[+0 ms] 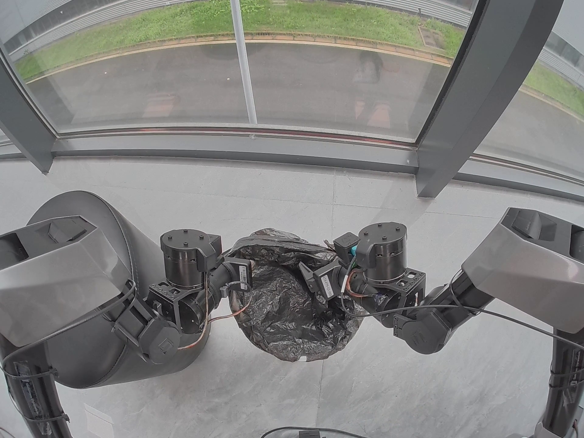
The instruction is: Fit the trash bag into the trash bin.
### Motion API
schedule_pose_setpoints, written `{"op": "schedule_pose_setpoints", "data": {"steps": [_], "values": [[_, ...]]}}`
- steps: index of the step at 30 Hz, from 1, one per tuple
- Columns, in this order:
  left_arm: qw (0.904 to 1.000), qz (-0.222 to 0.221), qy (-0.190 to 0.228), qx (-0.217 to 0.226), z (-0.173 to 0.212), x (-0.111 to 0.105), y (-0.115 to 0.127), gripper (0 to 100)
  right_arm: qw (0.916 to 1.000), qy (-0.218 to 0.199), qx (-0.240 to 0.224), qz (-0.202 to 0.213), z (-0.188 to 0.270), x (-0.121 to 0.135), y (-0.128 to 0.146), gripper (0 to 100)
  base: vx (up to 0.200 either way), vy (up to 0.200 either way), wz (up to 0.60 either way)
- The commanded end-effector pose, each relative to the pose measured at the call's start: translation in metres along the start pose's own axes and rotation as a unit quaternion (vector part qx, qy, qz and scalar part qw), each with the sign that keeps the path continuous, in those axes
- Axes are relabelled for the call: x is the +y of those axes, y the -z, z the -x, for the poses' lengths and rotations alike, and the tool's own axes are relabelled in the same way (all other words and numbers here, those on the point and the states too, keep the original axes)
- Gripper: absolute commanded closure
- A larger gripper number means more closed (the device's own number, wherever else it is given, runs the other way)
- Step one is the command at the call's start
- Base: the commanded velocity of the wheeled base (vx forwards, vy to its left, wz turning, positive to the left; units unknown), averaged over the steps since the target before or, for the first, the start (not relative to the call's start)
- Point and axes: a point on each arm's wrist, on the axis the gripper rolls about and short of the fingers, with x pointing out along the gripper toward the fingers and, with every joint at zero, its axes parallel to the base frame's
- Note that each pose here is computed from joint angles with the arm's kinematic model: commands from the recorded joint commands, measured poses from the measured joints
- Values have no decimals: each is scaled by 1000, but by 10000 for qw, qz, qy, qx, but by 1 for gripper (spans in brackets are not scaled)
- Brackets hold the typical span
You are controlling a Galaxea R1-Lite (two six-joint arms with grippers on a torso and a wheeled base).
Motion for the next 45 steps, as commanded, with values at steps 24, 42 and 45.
{"op": "schedule_pose_setpoints", "data": {"steps": [24, 42, 45], "values": [[9990, -255, -367, 22, 0, -13, 6, 100, 9998, 181, -43, -71, -12, -13, 0, 0, 0, 0, 0], [9977, -525, -430, 46, -2, -30, 14, 100, 9993, 350, -64, -136, -17, -26, 2, 0, 0, 0, 0], [9976, -538, -437, 39, -1, -30, 13, 100, 9992, 360, -77, -132, -18, -26, 4, 0, 0, 0, 0]]}}
